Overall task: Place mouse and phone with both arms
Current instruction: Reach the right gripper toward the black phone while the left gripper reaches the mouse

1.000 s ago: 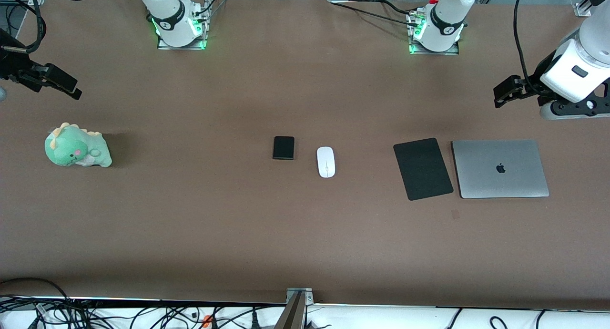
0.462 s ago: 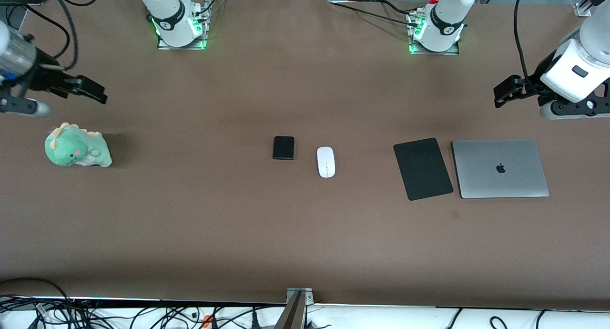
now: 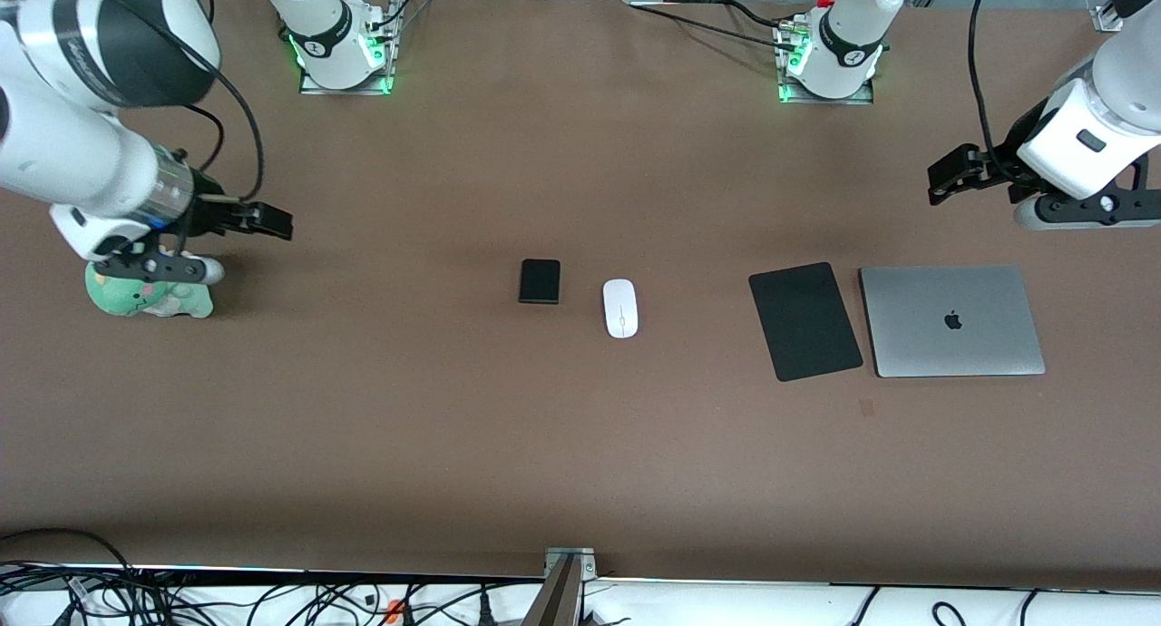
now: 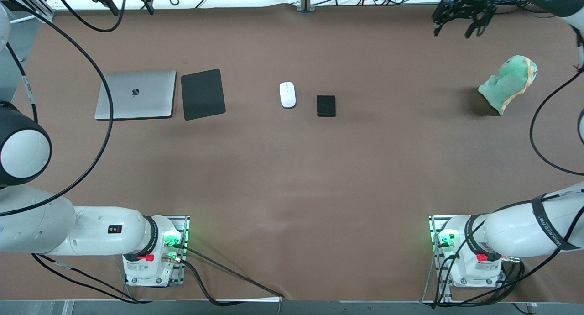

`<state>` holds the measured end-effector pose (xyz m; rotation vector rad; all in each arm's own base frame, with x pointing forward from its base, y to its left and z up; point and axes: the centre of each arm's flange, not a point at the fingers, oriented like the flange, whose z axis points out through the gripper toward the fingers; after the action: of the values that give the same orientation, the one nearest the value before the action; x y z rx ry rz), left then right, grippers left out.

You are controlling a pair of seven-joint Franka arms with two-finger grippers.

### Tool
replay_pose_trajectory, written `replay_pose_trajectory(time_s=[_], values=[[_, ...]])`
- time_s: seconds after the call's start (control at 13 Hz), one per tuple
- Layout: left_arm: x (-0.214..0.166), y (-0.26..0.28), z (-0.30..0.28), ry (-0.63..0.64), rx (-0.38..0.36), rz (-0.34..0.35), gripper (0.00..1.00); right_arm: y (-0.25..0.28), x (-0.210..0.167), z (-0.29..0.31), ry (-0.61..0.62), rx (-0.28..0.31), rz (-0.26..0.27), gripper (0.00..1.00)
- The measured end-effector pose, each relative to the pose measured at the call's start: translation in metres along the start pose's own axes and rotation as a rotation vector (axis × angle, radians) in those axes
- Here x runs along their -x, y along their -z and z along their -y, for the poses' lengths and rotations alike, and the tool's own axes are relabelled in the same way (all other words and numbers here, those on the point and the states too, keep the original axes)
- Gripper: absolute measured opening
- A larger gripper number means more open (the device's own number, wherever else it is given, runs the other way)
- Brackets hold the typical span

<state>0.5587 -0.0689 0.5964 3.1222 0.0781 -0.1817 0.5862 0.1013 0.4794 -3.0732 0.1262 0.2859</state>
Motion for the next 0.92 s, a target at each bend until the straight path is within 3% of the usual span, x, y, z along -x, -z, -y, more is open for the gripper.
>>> replay_pose_trajectory(time_s=[0.31, 0.92], values=[[-0.023, -0.045, -0.031, -0.008, 0.051, 0.059, 1.00, -0.051, -0.021, 0.038, 0.030, -0.024, 0.006, 1.00], [-0.060, -0.161, -0.164, 0.091, 0.139, 0.068, 1.00, -0.156, -0.004, 0.171, -0.005, -0.020, -0.077, 1.00]])
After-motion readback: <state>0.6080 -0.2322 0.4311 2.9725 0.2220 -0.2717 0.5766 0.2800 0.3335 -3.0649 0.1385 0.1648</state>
